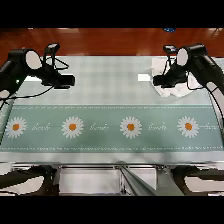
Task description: Fold the shirts.
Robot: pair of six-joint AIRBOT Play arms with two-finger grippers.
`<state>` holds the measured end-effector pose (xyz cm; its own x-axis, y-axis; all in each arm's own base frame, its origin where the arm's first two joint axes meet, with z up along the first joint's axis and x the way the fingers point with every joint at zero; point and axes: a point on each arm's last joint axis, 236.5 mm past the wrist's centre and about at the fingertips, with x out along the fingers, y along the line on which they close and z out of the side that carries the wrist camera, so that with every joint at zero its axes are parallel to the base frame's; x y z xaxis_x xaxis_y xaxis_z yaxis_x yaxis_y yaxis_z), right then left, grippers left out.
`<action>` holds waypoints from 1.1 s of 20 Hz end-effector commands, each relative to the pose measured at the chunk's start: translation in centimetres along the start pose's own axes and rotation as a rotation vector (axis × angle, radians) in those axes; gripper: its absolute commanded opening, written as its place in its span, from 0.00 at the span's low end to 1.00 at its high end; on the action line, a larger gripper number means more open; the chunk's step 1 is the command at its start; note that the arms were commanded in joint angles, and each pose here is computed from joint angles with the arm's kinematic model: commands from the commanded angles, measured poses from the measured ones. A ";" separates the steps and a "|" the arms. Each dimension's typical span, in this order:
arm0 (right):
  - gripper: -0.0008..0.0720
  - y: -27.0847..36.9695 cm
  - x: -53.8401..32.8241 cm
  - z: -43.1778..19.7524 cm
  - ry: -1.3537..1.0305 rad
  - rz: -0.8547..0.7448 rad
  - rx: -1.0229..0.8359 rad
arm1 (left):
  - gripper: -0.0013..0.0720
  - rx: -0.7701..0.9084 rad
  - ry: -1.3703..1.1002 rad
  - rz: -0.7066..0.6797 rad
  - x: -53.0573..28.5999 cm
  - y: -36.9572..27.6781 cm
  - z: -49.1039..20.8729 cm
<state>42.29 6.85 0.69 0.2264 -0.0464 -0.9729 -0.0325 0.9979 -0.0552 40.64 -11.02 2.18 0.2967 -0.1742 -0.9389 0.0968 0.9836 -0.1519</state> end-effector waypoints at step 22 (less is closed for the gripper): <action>0.59 -3.5 -2.1 8.9 -0.382 -0.166 -0.059 | 0.31 0.003 -0.200 0.007 -0.3 0.5 4.8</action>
<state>46.21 5.78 2.06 0.3922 -0.0915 -0.9153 -0.0350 0.9928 -0.1142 43.24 -11.21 3.01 0.4013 -0.1855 -0.8969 0.0974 0.9824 -0.1596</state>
